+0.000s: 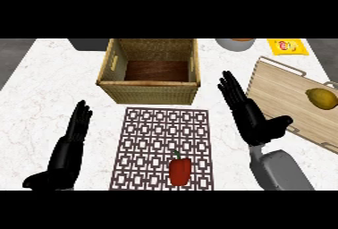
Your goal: Pick the bell pepper from the placemat and place it in the basket
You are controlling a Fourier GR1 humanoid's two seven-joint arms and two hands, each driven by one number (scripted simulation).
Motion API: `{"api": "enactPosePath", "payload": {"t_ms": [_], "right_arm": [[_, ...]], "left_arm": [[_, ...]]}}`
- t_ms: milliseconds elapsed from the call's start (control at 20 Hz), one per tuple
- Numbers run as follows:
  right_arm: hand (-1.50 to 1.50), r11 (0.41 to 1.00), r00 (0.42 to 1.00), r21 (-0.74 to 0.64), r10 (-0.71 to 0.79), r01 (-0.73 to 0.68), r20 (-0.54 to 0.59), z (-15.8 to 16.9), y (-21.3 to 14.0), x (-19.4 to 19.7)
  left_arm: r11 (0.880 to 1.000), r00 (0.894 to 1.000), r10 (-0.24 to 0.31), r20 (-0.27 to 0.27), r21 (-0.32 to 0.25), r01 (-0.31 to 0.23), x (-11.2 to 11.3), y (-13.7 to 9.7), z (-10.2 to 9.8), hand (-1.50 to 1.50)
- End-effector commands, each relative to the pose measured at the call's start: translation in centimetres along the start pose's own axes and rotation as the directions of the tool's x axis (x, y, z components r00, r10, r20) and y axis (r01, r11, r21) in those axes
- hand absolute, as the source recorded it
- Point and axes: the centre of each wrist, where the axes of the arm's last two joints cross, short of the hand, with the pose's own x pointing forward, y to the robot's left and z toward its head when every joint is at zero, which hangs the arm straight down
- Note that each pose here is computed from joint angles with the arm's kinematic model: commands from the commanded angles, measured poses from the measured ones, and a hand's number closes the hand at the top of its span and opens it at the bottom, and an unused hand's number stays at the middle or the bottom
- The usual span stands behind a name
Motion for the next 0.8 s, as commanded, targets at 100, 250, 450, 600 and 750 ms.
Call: {"api": "enactPosePath", "payload": {"t_ms": [100,250,450,600,750], "right_arm": [[1.50,0.987,0.993,0.158,-0.034,0.016,0.112,-2.6,5.5,2.9],[1.50,0.961,0.979,0.276,-0.078,0.024,0.189,-3.9,10.3,5.4],[1.50,0.845,0.972,0.510,0.044,-0.158,0.229,0.0,17.8,3.2],[-1.50,0.865,0.940,0.393,0.218,-0.311,0.263,2.0,20.0,1.4],[-1.50,0.837,0.897,0.328,0.381,-0.438,0.227,1.8,21.2,2.2]], "left_arm": [[0.999,0.951,-0.017,-0.309,0.036,0.029,-3.6,2.1,1.0,0.00],[0.999,0.813,-0.017,-0.582,0.018,0.033,-6.5,3.1,3.0,0.00],[0.998,0.782,-0.059,-0.620,-0.046,0.038,-6.2,3.6,2.0,0.00],[0.999,0.788,-0.053,-0.613,-0.039,0.037,-5.6,4.8,1.4,0.00],[0.998,0.770,-0.057,-0.636,-0.039,0.043,-5.7,5.3,2.2,0.00]]}}
